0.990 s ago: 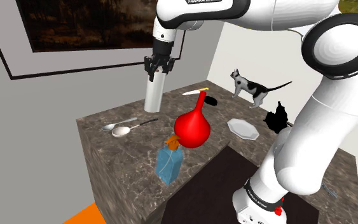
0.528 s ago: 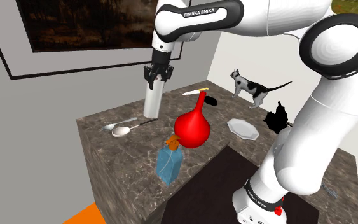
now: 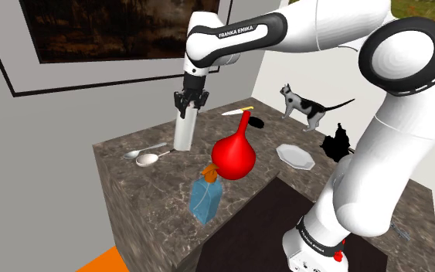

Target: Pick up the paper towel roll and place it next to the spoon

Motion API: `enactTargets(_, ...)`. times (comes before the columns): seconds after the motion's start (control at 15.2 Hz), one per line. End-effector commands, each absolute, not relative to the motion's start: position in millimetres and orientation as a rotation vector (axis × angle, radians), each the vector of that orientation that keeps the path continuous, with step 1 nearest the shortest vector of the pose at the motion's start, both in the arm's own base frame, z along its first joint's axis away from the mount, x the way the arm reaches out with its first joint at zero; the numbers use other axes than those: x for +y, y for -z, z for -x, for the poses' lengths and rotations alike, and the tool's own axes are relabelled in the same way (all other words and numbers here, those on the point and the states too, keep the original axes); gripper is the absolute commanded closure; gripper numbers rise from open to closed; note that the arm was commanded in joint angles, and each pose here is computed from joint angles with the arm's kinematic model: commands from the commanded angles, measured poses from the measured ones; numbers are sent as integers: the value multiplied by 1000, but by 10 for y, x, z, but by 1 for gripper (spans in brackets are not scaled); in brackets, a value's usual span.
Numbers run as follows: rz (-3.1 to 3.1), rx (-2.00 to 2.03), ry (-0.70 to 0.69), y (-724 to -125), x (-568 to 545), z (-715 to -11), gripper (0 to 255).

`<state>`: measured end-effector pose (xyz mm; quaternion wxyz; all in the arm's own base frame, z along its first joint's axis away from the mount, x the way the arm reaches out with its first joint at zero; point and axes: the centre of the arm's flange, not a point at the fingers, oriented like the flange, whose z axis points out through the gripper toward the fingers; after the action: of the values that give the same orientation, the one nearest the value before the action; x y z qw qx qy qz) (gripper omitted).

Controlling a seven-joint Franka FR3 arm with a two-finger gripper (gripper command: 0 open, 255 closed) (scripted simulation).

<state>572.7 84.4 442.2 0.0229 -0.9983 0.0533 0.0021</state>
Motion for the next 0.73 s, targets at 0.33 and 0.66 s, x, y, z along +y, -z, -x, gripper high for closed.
enactTargets(0.33,3091,165,-6,-4162,843,-5718,255)
enactTargets(0.66,3091,165,-6,-4162,843,-5718,255)
